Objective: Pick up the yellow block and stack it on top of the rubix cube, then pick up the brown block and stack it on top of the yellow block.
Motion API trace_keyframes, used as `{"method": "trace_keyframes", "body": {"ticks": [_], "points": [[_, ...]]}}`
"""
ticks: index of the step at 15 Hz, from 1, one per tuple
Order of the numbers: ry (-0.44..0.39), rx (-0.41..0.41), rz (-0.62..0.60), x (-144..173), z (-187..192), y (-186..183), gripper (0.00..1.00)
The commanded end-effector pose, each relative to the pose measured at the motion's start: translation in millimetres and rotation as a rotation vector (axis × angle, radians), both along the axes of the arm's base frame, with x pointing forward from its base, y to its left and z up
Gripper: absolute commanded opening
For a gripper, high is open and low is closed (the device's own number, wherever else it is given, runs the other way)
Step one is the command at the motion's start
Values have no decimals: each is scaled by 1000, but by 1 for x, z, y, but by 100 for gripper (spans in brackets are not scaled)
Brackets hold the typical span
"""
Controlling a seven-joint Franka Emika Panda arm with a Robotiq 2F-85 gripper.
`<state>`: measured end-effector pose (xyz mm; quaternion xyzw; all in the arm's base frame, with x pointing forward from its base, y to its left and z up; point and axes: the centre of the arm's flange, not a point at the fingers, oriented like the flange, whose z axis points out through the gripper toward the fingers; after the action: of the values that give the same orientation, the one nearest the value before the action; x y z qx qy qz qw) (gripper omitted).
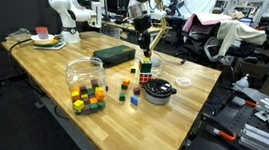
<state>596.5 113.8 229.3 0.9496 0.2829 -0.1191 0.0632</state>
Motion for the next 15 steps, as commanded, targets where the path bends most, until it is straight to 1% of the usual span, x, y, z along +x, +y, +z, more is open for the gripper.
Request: {"method": "trace_keyframes", "body": {"ticks": [1,15], "points": [[19,-10,16,2,1,-3,7],[29,-17,28,12,3,-2,7]]}}
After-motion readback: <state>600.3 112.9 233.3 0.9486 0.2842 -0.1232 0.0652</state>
